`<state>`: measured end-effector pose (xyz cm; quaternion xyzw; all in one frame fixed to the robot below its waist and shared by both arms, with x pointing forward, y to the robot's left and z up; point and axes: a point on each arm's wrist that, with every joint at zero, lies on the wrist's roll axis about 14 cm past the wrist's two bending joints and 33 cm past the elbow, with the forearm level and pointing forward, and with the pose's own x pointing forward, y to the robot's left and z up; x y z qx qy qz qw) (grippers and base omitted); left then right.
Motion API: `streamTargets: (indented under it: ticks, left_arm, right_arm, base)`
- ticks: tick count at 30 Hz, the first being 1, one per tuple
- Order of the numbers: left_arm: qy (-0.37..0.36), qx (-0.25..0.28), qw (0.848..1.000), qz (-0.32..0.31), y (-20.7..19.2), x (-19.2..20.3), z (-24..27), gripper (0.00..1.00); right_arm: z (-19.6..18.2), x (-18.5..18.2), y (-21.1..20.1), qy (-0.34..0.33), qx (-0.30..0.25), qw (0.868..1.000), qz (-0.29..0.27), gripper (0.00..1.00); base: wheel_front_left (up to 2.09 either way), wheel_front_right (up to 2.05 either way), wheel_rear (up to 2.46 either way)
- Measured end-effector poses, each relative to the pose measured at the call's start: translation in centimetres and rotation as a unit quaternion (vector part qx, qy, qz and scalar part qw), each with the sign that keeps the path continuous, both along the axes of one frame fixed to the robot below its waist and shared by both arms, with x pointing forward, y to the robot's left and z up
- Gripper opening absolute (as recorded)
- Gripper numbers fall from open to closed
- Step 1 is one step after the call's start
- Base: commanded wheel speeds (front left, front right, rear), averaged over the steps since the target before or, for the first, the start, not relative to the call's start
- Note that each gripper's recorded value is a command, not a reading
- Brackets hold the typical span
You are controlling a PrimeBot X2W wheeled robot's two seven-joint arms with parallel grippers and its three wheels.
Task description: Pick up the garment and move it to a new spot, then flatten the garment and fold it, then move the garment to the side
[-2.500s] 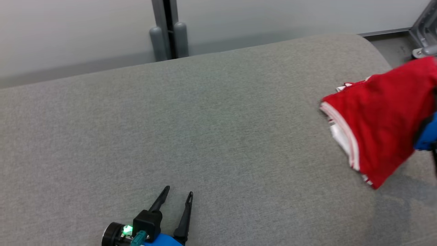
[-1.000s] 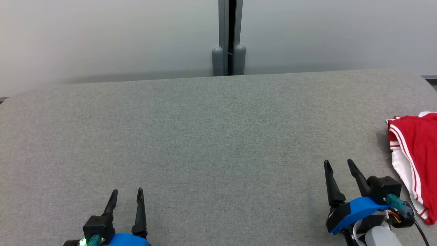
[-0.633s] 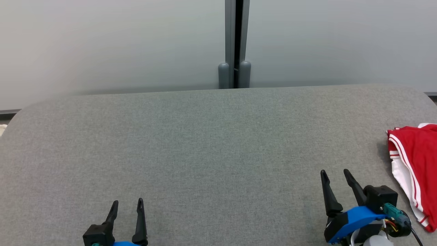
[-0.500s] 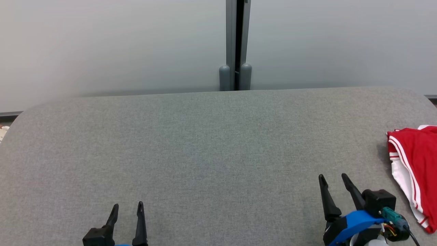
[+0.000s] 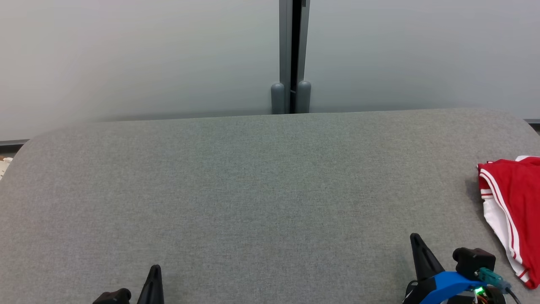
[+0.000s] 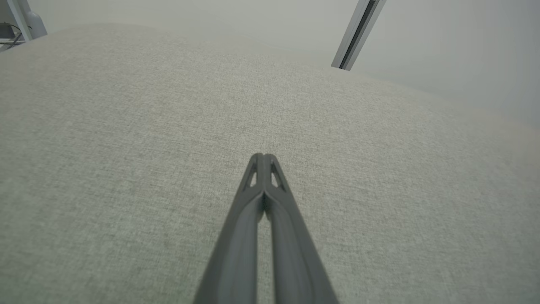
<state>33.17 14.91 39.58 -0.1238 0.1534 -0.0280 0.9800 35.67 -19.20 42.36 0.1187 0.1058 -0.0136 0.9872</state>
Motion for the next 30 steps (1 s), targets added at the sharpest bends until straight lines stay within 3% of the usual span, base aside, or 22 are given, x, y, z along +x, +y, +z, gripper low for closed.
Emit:
streamTargets:
  ticks: [14, 30]
  left_arm:
    - [0.001, -0.113, 0.992, 0.059, 1.2, 1.1, 1.2, 0.00]
    - [-0.006, -0.226, 0.969, 0.100, 2.0, 2.3, 2.7, 0.00]
  right_arm:
    - [1.5, 0.8, -0.7, -0.018, 0.117, 0.992, -0.044, 0.00]
    - [2.6, 1.3, -1.1, -0.030, 0.233, 0.969, -0.075, 0.00]
  base:
    - [0.00, 0.00, 0.00]
    - [0.00, 0.00, 0.00]
